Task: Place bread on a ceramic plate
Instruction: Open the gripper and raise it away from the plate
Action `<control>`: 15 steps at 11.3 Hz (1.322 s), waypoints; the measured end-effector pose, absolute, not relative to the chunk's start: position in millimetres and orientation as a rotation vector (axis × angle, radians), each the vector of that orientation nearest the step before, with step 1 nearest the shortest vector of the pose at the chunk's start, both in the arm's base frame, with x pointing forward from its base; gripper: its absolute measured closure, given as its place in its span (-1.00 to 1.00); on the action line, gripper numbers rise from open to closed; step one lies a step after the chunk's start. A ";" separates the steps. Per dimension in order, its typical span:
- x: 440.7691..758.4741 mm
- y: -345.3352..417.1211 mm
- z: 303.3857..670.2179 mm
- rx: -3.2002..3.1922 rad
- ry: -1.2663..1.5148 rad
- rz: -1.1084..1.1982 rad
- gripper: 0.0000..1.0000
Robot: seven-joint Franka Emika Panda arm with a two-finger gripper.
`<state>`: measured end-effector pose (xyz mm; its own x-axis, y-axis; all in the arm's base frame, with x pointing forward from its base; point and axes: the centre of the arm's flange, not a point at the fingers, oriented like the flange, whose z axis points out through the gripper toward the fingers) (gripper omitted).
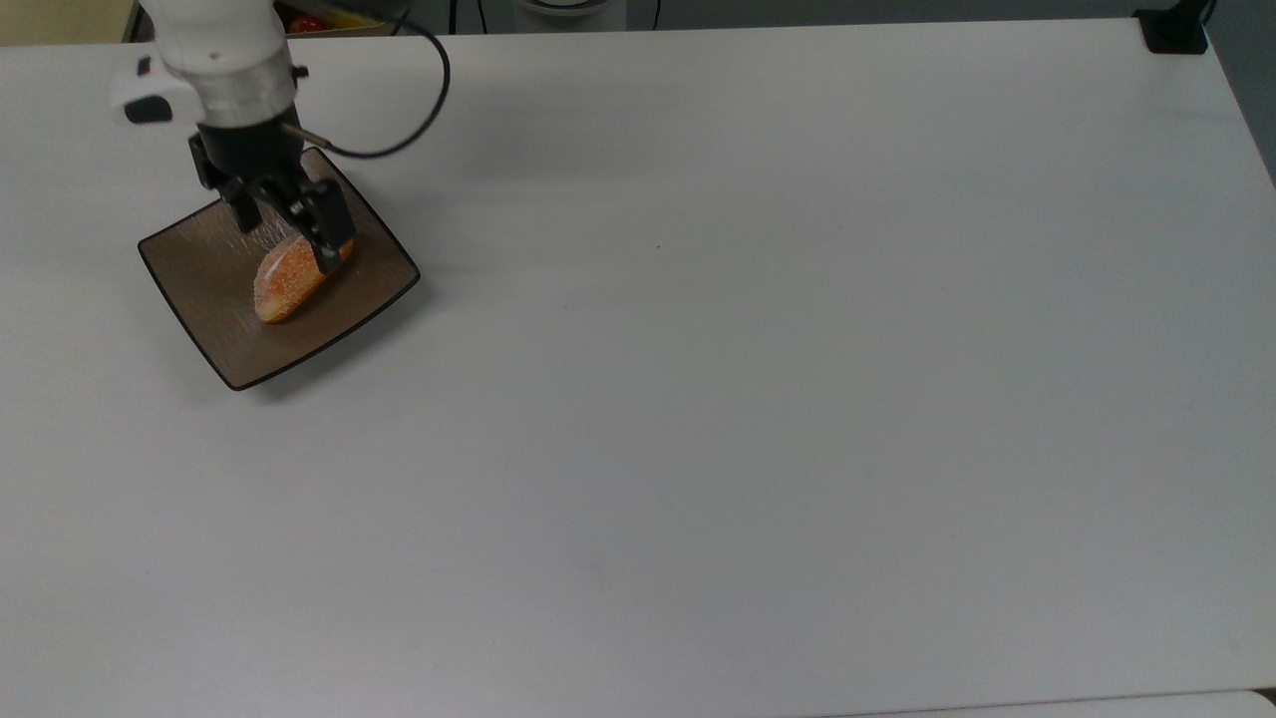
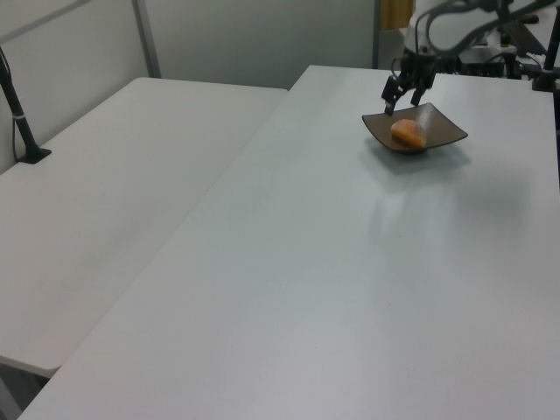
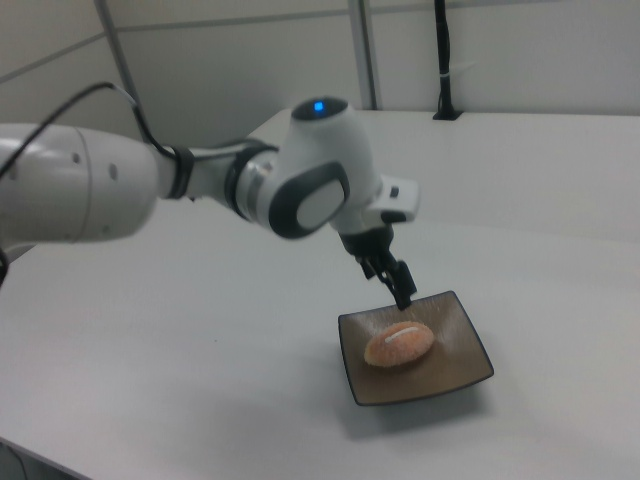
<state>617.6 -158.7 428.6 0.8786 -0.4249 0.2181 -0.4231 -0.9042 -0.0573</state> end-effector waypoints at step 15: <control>556.5 42.0 559.1 -3.213 0.009 -0.033 -1.00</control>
